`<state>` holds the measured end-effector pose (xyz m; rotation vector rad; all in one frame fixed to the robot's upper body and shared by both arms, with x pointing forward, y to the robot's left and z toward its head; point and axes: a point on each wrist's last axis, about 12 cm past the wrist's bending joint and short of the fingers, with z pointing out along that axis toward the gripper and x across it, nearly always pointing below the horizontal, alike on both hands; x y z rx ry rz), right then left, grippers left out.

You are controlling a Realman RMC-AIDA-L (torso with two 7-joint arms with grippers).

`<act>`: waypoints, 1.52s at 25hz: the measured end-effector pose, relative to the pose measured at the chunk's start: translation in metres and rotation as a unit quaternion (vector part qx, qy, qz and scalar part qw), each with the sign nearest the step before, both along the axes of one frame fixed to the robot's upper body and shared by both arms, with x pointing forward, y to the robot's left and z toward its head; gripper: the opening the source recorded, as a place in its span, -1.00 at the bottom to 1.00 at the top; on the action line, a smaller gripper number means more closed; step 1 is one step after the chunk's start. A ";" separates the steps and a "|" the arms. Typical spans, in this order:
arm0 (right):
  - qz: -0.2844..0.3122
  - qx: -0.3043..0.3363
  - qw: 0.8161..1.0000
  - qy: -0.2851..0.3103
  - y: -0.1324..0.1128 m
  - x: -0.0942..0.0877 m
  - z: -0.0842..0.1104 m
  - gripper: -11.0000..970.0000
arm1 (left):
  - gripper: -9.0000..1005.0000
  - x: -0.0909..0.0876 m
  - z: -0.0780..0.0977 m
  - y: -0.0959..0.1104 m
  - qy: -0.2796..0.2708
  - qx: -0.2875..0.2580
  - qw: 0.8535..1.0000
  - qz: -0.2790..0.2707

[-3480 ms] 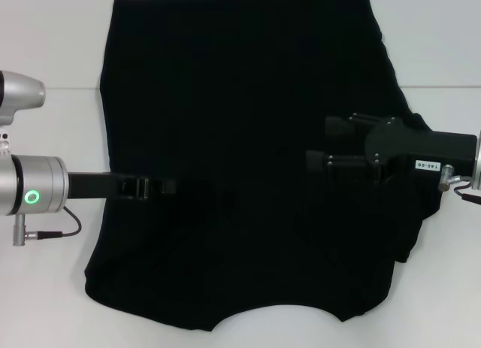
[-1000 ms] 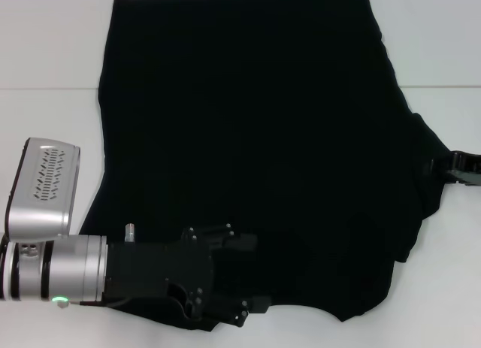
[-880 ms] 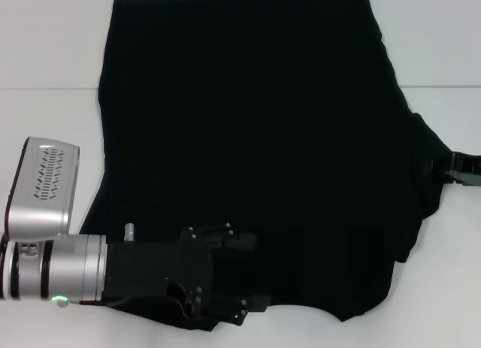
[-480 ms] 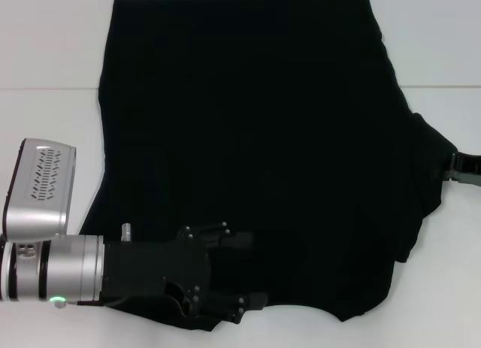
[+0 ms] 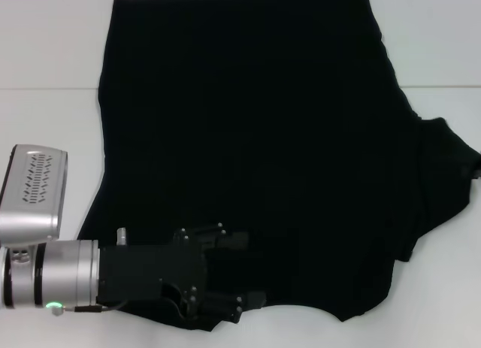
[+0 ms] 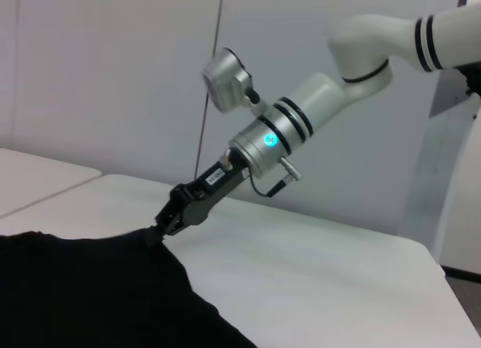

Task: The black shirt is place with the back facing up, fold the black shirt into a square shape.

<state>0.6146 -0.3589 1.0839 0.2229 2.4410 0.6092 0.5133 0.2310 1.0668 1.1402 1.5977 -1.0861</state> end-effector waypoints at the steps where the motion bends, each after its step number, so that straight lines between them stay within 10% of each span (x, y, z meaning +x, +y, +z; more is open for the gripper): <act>1: -0.002 0.000 1.000 -0.001 -0.004 -0.001 0.001 -0.96 | 0.86 0.000 0.000 0.000 0.001 -0.002 1.000 0.002; 38: -0.018 -0.026 0.999 -0.021 -0.032 -0.007 0.010 -0.97 | 0.86 -0.004 0.002 0.001 0.027 -0.016 1.000 0.001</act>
